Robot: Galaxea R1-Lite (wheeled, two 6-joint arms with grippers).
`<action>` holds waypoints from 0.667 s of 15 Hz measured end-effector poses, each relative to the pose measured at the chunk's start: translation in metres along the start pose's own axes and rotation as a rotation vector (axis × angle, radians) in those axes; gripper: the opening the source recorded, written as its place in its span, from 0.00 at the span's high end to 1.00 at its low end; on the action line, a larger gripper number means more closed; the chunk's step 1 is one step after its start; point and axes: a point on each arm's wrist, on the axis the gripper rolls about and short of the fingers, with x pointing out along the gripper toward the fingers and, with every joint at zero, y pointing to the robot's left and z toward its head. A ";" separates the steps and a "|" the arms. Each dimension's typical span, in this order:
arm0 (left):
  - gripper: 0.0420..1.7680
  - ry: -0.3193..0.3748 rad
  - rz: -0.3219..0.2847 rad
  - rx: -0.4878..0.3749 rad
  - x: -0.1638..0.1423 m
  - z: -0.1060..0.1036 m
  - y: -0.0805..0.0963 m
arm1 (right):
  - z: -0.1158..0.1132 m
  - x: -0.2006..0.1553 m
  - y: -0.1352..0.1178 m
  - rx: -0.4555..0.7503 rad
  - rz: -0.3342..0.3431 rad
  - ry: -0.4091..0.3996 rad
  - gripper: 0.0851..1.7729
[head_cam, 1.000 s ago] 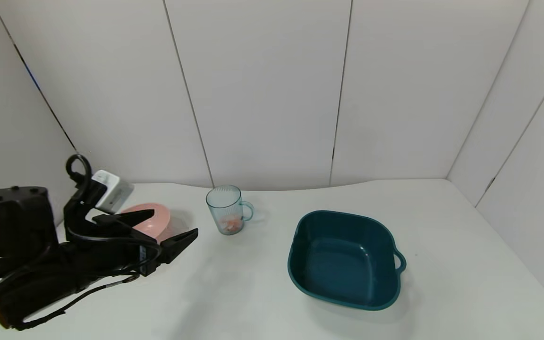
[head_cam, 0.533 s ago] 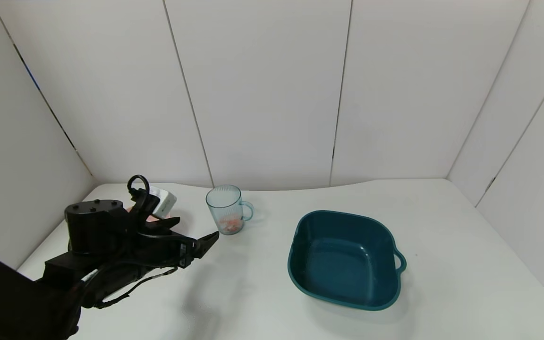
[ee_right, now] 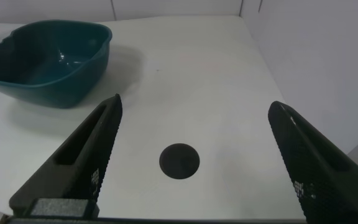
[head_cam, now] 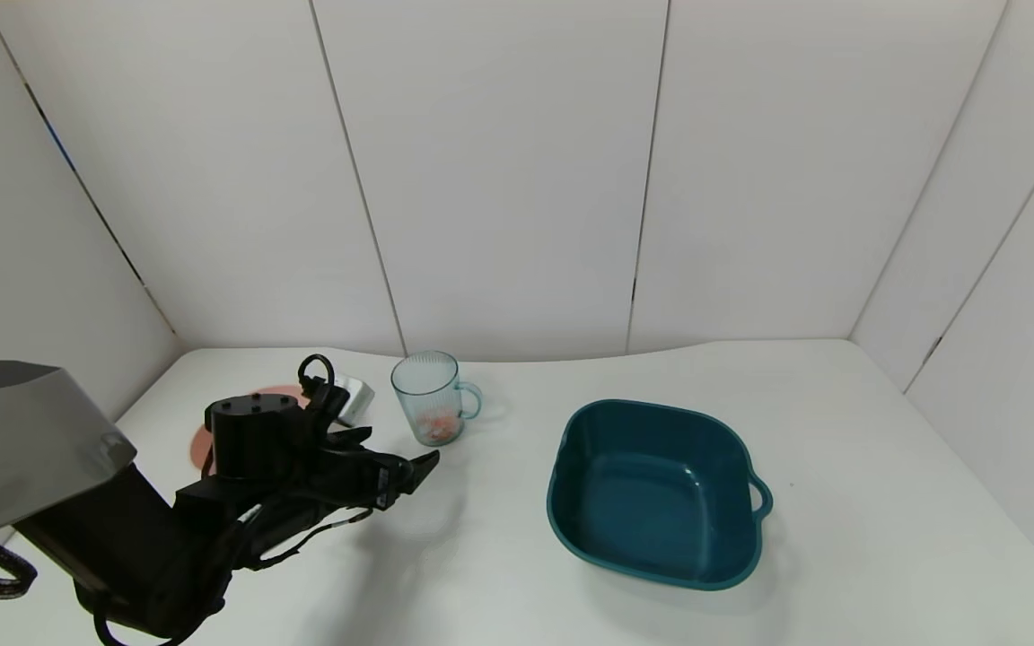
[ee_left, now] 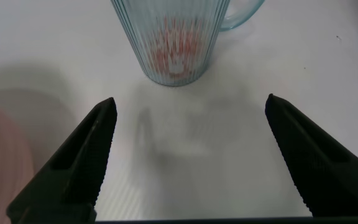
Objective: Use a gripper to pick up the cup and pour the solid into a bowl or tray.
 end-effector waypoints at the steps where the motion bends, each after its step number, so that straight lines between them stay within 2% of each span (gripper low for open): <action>1: 0.03 -0.018 0.004 0.000 0.004 0.000 0.001 | 0.000 0.000 0.000 0.000 0.000 0.000 0.04; 8: 0.03 -0.117 0.024 0.008 0.023 -0.001 0.009 | 0.000 0.000 0.000 -0.002 0.000 0.001 0.04; 10: 0.03 -0.122 0.022 -0.003 0.029 -0.005 0.009 | 0.000 0.000 0.000 -0.002 0.001 0.003 0.04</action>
